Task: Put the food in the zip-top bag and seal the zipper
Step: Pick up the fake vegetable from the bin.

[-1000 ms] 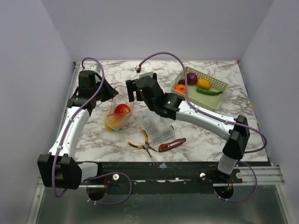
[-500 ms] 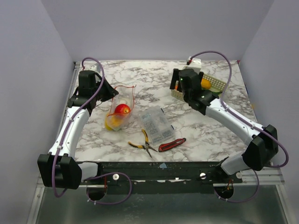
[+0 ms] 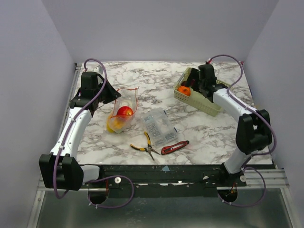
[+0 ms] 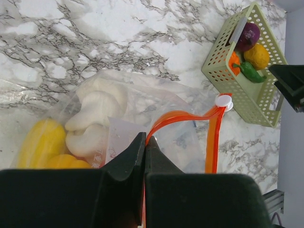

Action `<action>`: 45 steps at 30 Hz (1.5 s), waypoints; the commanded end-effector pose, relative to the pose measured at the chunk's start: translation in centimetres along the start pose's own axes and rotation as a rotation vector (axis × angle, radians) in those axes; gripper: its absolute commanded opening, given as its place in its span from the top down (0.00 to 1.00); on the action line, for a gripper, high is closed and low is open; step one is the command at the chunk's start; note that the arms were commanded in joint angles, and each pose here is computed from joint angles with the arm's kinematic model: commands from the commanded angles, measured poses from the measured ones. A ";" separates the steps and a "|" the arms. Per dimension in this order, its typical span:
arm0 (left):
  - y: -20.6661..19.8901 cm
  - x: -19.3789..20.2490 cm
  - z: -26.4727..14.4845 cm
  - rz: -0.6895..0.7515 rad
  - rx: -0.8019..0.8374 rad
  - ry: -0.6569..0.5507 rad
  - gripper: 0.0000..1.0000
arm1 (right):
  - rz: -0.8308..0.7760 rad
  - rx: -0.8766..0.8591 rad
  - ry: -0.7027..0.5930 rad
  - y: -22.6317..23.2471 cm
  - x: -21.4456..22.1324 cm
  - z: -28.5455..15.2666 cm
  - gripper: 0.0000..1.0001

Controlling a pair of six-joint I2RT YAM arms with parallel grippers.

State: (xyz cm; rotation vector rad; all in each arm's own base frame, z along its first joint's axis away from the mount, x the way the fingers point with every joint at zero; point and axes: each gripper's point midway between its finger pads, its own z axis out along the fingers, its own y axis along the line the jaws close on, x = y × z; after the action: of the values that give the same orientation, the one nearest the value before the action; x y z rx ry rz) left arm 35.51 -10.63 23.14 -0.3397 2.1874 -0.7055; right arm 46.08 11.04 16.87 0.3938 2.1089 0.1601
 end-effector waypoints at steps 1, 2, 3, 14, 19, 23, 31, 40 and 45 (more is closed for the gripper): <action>-0.8 -0.8 -0.3 0.011 0.024 -0.019 1.00 | 0.051 -0.132 0.131 2.6 1.9 3.1 0.00; -0.7 -0.8 -0.3 0.012 0.018 -0.023 1.00 | 0.058 -0.132 0.149 2.6 2.2 3.7 0.00; -0.6 -0.8 -0.2 0.011 0.014 -0.019 1.00 | 0.065 -0.127 0.165 2.4 2.6 4.3 0.00; -0.8 -0.7 -0.1 0.010 0.023 -0.010 1.00 | 0.137 -0.158 0.328 1.5 7.5 8.6 0.13; -0.9 -0.4 0.1 0.003 0.033 0.007 1.00 | 0.190 -0.196 0.366 1.6 9.0 9.6 0.17; -1.0 -0.7 -0.1 0.007 0.033 -0.003 1.00 | 0.214 -0.212 0.377 1.4 9.2 9.9 0.27; -0.8 -0.4 0.3 0.000 0.029 0.011 1.00 | 0.193 -0.220 0.285 1.2 6.6 7.7 0.50; -0.9 -0.5 0.1 0.002 0.032 0.000 1.00 | 0.207 -0.220 0.141 1.9 0.7 4.1 0.68; -1.1 -0.4 0.1 -0.005 0.041 0.012 1.00 | 0.243 -0.278 0.046 2.2 -1.2 0.5 0.74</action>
State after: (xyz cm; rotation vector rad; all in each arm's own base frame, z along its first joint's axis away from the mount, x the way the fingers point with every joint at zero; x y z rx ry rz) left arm 35.64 -10.84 22.66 -0.3391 2.2046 -0.7169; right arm 48.41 13.59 15.05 0.4556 2.1497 0.5971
